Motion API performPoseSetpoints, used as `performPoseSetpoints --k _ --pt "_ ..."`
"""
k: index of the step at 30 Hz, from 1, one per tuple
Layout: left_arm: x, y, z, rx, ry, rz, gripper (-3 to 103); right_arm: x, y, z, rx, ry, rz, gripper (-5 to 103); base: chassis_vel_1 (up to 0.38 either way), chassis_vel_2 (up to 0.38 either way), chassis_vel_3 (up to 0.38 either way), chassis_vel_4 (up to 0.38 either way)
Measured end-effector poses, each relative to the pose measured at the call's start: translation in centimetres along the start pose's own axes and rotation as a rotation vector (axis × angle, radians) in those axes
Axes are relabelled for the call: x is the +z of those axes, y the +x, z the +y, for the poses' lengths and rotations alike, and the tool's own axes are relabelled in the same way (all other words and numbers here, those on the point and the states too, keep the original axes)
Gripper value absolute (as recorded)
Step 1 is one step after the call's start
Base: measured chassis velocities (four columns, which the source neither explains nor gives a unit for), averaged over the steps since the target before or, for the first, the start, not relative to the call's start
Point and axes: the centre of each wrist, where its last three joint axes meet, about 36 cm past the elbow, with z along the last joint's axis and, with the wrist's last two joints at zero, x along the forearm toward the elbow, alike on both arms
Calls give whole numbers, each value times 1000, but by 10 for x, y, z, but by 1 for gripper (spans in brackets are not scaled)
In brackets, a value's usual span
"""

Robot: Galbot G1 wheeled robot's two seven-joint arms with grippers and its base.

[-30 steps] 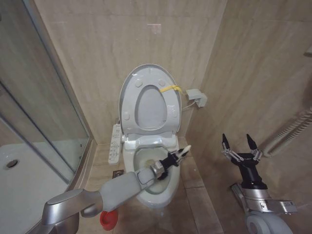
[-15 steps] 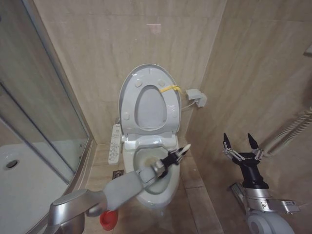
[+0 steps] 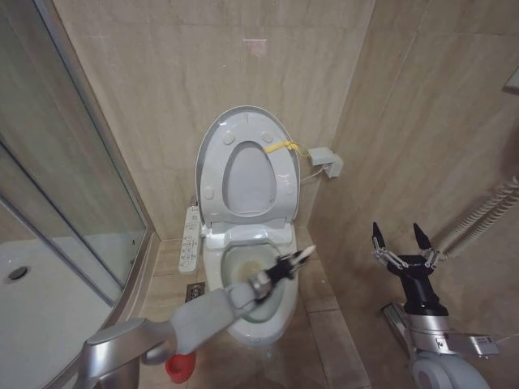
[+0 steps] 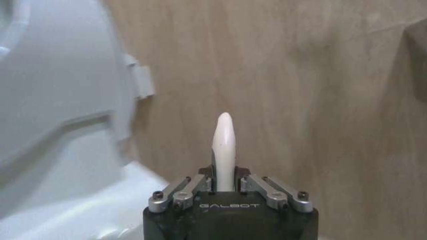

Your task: Open the toilet lid, clean the toilet bowl with a toilet brush, close the toilet lid, and flush.

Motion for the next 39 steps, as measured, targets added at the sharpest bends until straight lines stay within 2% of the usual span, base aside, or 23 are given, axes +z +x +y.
performPoseSetpoints --k 2,5,6,8,10,12,14,15,18,22,24,27,29,31,33,34,35,36,37,38,39 --pt "-4 1 4 -14 8 -9 19 1 0 0 -1 1 2 100 50 41 6 18" --pt "-46 -12 7 -46 61 -70 19 3 -1 1 -4 -2 3 100 0 0 0 0" --pt "-80 -16 10 -73 97 -106 19 4 -1 3 -6 -6 2 100 0 0 0 0" --pt "-90 -15 11 -82 109 -112 19 4 -1 4 -7 -7 2 100 0 0 0 0" --pt "-122 2 21 -124 170 -120 19 7 -3 3 -11 -6 5 100 0 0 0 0" --pt "-130 10 25 -132 190 -126 19 9 -5 2 -12 -5 5 100 0 0 0 0" --pt "-140 30 40 -149 210 -130 19 17 -12 0 -12 -10 2 100 0 0 0 0" --pt "-140 30 40 -149 210 -130 19 17 -12 0 -12 -10 2 100 0 0 0 0" --pt "-146 49 58 -187 210 -131 19 31 -21 -1 -12 -21 6 100 0 0 0 0" --pt "-153 64 63 -233 228 -127 19 42 -28 -5 -4 -21 12 100 0 0 0 0" --pt "-155 70 65 -237 241 -128 19 45 -30 -8 1 -20 15 100 0 0 0 0" --pt "-167 92 70 -217 281 -164 19 54 -34 -16 11 -10 22 100 0 0 0 0" --pt "-170 99 73 -220 280 -166 19 56 -35 -18 12 -8 23 100 0 0 0 0" --pt "-185 126 85 -270 270 -161 19 56 -36 -22 7 6 16 100 0 0 0 0" --pt "-188 137 90 -292 264 -161 19 55 -35 -22 5 9 13 100 0 0 0 0" --pt "-191 152 95 -311 257 -162 19 54 -35 -22 0 11 11 100 0 0 0 0" --pt "-197 186 102 -340 242 -161 19 49 -33 -20 -9 11 4 100 0 0 0 0" --pt "-201 205 104 -353 226 -157 19 47 -32 -18 -15 10 1 100 0 0 0 0" --pt "-201 205 104 -353 226 -157 19 47 -32 -18 -15 10 1 100 0 0 0 0" --pt "-206 224 106 -366 202 -154 19 44 -30 -16 -19 9 -3 100 0 0 0 0" --pt "-211 262 107 -406 149 -145 19 43 -30 -12 -22 0 -10 100 0 0 0 0"
